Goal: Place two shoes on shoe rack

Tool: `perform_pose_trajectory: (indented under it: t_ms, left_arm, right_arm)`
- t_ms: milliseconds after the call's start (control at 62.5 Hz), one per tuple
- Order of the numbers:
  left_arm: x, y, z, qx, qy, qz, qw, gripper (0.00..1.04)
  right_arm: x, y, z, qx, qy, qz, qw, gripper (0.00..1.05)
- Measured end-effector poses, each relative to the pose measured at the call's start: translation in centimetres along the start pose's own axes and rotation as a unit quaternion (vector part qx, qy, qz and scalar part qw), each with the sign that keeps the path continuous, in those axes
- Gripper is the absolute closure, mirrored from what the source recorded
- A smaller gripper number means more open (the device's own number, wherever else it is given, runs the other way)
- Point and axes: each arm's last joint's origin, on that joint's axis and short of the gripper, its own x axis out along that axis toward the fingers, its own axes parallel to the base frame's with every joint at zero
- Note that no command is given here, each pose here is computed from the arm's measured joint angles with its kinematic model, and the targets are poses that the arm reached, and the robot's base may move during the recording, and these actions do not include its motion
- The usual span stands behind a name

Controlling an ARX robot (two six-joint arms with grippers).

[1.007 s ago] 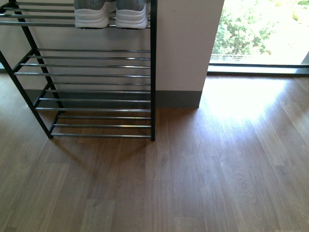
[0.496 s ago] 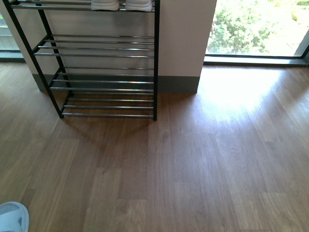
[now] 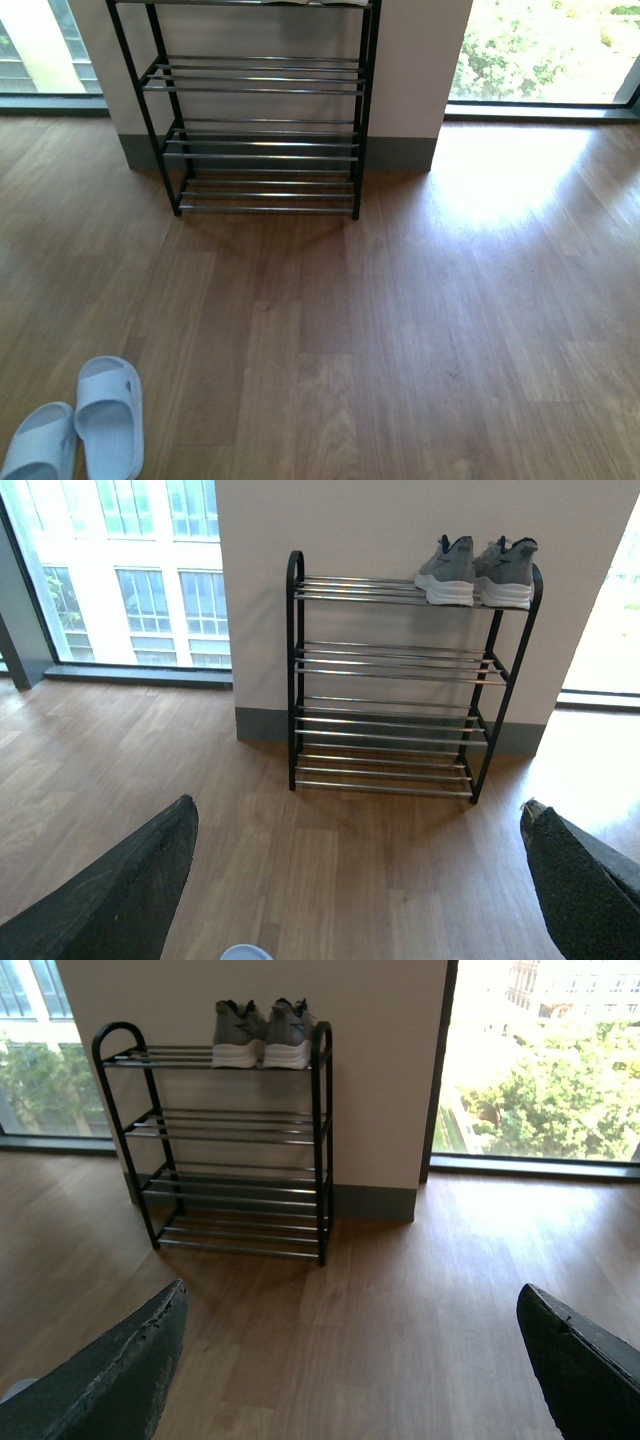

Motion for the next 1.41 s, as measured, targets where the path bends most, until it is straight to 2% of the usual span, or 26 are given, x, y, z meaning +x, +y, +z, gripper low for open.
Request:
perform_pose_trajectory:
  t_ms: [1407]
  left_arm:
    - [0.0,0.01,-0.01,0.0,0.0,0.001,1.0,0.09]
  right_arm:
    - [-0.01,0.02,0.0,0.0,0.0,0.003,1.0,0.09]
